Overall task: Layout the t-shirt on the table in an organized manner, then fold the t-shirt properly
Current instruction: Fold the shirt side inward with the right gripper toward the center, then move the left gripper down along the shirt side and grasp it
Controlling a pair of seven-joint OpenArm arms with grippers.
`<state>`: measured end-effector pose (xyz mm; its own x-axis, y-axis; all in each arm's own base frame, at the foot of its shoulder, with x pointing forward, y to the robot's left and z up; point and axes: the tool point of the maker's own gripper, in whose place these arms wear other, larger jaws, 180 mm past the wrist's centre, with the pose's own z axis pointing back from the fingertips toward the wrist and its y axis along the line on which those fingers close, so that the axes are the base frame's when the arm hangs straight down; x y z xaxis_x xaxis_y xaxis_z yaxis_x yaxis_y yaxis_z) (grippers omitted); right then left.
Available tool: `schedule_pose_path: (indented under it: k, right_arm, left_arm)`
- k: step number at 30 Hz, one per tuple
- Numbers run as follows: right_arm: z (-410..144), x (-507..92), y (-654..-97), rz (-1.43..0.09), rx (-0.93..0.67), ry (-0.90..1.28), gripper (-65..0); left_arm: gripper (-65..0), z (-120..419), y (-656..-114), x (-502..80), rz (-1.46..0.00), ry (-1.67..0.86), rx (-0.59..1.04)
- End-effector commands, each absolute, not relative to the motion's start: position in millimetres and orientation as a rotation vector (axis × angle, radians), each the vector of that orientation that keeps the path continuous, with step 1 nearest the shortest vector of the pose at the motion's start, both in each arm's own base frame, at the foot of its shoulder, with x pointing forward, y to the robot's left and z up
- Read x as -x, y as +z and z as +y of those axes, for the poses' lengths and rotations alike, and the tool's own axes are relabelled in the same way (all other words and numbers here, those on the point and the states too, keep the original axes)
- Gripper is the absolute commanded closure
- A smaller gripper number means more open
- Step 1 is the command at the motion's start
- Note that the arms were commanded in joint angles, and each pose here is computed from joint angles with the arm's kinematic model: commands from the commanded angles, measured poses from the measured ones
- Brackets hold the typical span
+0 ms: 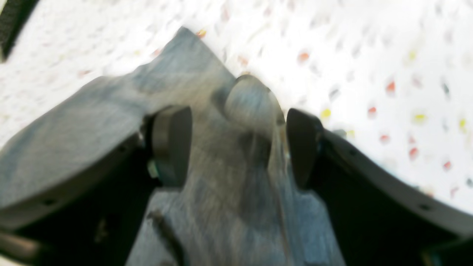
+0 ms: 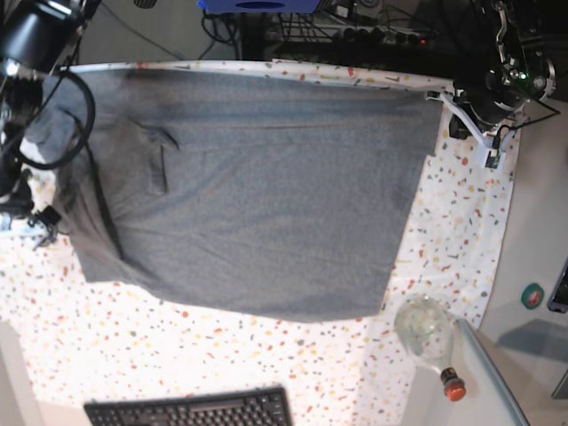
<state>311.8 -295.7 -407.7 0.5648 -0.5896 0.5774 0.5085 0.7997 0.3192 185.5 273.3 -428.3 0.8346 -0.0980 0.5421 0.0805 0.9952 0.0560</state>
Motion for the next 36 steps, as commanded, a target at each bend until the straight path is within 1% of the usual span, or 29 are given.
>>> schedule_pose_path:
  k: [1, 3, 6, 9, 14, 17, 21, 22, 26, 29, 31, 36]
  right_arm:
    - [-300, -324, -406, -0.726, -0.125, -0.634, -38.9]
    - [-299, -335, -422, -0.661, -0.134, -0.615, -37.5]
    - [-292, -342, -439, -0.597, -0.149, -0.604, -29.9]
    - [-295, -342, -447, -0.601, -0.142, -0.620, -24.3]
    - [-297, -336, -451, -0.609, -0.128, -0.623, -24.2]
    - [-299, -334, -446, -0.629, -0.116, -0.611, -25.5]
    - [-305, -331, -440, -0.649, -0.092, -0.599, -39.3]
    - [-307, -329, -440, -0.644, -0.071, -0.589, -40.7]
    - [-314, -324, -444, -0.629, 0.010, -0.549, -40.8]
    - [-316, -323, -448, -0.633, 0.017, -0.554, -40.8]
    - [-315, -320, -457, -0.610, 0.013, -0.562, -37.8]
    - [-314, -317, -465, -0.602, 0.014, -0.561, -26.3]
  left_arm:
    - [0.0, 276, -420, -192, -0.611, -0.100, -0.040]
    - [0.0, 276, -420, -190, -0.606, -0.100, -0.039]
    - [0.0, 276, -421, -188, -0.602, -0.100, -0.039]
    - [0.0, 276, -421, -188, -0.602, -0.100, -0.039]
    - [0.0, 276, -421, -188, -0.602, -0.099, -0.040]
    - [0.0, 277, -421, -188, -0.600, -0.099, -0.041]
    - [0.0, 280, -420, -188, -0.600, -0.106, -0.048]
    - [0.0, 280, -420, -189, -0.602, -0.106, -0.048]
    - [0.0, 280, -420, -190, -0.603, -0.106, -0.048]
    - [0.0, 280, -420, -190, -0.603, -0.106, -0.048]
    - [0.0, 279, -420, -190, -0.603, -0.105, -0.047]
    - [0.0, 280, -420, -189, -0.602, -0.107, -0.049]
